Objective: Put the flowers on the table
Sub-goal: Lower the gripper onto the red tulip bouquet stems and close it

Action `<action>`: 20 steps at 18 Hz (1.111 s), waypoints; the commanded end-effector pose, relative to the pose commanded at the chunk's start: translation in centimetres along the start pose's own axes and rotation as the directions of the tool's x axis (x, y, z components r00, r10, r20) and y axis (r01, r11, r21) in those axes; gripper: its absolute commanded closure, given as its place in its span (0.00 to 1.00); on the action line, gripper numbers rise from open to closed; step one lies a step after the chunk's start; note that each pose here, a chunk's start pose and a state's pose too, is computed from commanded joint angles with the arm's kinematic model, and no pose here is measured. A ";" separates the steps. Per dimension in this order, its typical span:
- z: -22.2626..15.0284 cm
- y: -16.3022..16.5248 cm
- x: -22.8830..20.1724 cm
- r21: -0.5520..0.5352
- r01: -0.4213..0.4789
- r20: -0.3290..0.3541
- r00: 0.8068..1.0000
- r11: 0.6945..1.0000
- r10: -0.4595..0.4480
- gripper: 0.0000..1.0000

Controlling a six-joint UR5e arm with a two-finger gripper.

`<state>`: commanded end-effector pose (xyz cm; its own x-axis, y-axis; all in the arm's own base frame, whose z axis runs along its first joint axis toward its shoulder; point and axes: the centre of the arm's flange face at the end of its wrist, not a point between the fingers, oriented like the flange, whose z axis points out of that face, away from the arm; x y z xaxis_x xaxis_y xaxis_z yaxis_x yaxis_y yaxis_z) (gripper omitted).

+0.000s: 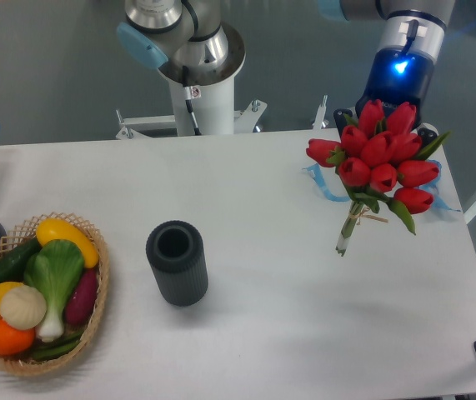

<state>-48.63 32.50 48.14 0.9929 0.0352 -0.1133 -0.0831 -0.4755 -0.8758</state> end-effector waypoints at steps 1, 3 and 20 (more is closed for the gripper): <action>0.1 0.1 0.1 -0.001 0.003 -0.003 1.000 1.000 -0.003 0.74; 0.3 0.4 0.5 -0.005 0.006 -0.007 1.000 1.000 -0.006 0.74; 1.3 0.9 2.2 -0.530 -0.067 0.153 0.973 0.846 0.173 0.75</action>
<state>-46.67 33.27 46.50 0.9387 0.0862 -0.3337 -0.0923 -0.8700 -0.4843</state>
